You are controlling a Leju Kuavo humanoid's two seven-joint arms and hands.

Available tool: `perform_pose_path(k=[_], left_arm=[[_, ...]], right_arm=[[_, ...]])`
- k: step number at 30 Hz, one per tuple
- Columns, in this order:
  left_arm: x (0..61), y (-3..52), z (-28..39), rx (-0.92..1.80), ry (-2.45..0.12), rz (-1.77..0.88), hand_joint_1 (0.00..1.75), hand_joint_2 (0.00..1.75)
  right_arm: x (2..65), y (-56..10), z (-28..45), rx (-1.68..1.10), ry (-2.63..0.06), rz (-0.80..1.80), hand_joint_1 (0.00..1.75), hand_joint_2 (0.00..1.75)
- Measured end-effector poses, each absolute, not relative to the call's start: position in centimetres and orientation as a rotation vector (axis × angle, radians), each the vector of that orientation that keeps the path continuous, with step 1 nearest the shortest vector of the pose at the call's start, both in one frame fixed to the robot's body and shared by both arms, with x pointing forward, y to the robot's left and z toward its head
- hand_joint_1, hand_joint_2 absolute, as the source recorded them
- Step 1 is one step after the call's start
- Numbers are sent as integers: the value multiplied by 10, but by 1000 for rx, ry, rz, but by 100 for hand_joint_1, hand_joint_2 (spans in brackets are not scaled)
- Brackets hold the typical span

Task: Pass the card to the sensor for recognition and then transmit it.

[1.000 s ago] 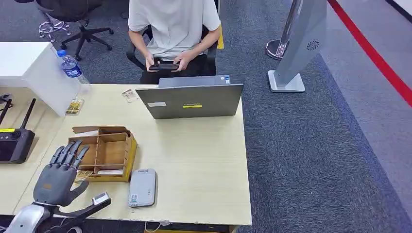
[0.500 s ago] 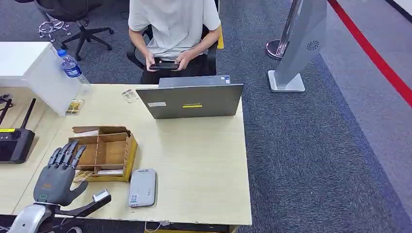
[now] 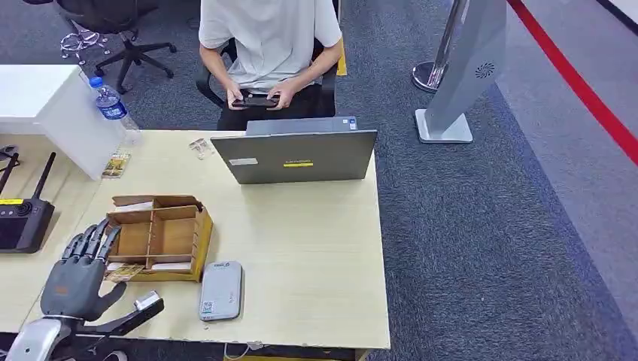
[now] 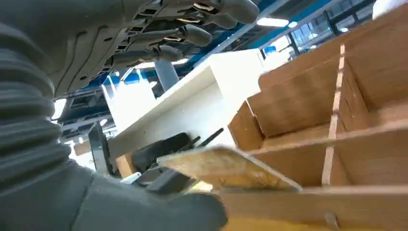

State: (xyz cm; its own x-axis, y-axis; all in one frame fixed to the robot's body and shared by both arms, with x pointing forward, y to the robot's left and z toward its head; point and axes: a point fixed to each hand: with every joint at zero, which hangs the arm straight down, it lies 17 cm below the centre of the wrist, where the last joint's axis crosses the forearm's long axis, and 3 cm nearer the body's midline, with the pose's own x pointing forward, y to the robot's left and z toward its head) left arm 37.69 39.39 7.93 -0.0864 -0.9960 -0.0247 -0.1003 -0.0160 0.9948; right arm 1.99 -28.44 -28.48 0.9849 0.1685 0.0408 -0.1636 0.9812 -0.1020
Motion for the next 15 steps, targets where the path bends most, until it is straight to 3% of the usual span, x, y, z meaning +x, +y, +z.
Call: perform_pose_path(k=[15], left_arm=[[375, 402, 62, 1154, -1270, -1211, 175, 175]], right_arm=[[19, -289, -285, -101, -45, 159, 0, 175]])
